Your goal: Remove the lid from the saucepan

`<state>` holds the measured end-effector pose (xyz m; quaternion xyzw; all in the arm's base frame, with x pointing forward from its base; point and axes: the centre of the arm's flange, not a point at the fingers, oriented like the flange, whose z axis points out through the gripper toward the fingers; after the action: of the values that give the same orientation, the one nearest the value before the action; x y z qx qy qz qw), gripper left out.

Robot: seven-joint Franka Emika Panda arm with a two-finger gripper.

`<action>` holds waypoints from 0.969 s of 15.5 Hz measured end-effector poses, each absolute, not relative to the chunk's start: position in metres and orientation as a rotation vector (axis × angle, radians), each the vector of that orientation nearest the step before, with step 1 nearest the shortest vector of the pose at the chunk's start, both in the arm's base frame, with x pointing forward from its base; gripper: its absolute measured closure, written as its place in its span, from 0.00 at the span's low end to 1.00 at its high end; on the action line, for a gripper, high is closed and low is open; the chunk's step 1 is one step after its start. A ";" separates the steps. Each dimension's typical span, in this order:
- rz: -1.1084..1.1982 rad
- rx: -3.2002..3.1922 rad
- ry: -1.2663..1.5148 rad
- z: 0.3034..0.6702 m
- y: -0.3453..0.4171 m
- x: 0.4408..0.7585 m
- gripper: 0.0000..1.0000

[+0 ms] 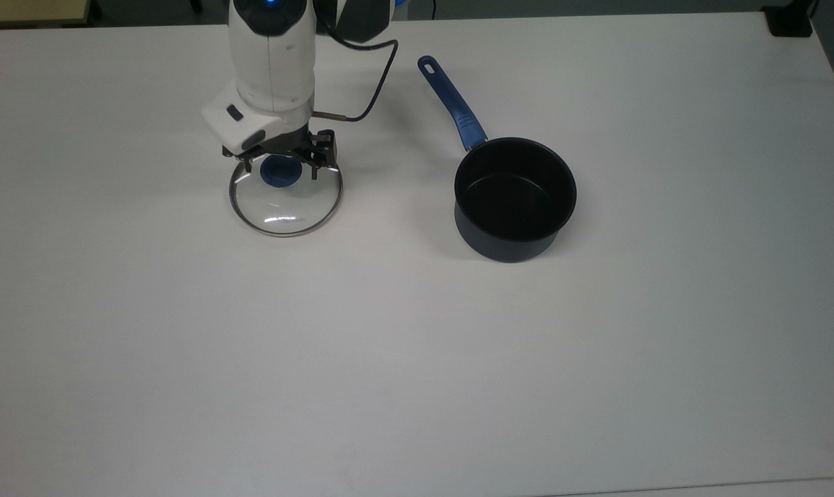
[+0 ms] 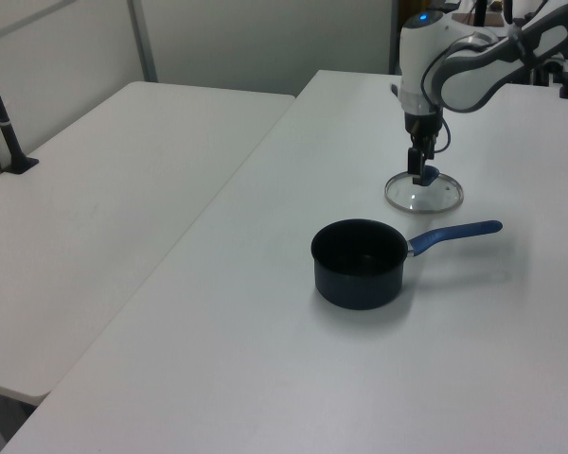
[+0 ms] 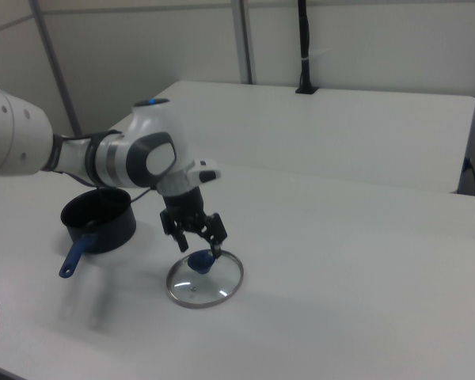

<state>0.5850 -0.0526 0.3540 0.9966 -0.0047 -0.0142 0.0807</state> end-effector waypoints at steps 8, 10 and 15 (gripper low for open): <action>0.128 2.985 -0.229 0.563 -0.004 0.576 0.00; 0.161 3.034 -0.267 0.612 0.003 0.555 0.00; 0.132 3.080 -0.220 0.643 -0.002 0.527 0.00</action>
<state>0.5274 -0.0022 0.6425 0.9962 -0.0711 0.0428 0.0254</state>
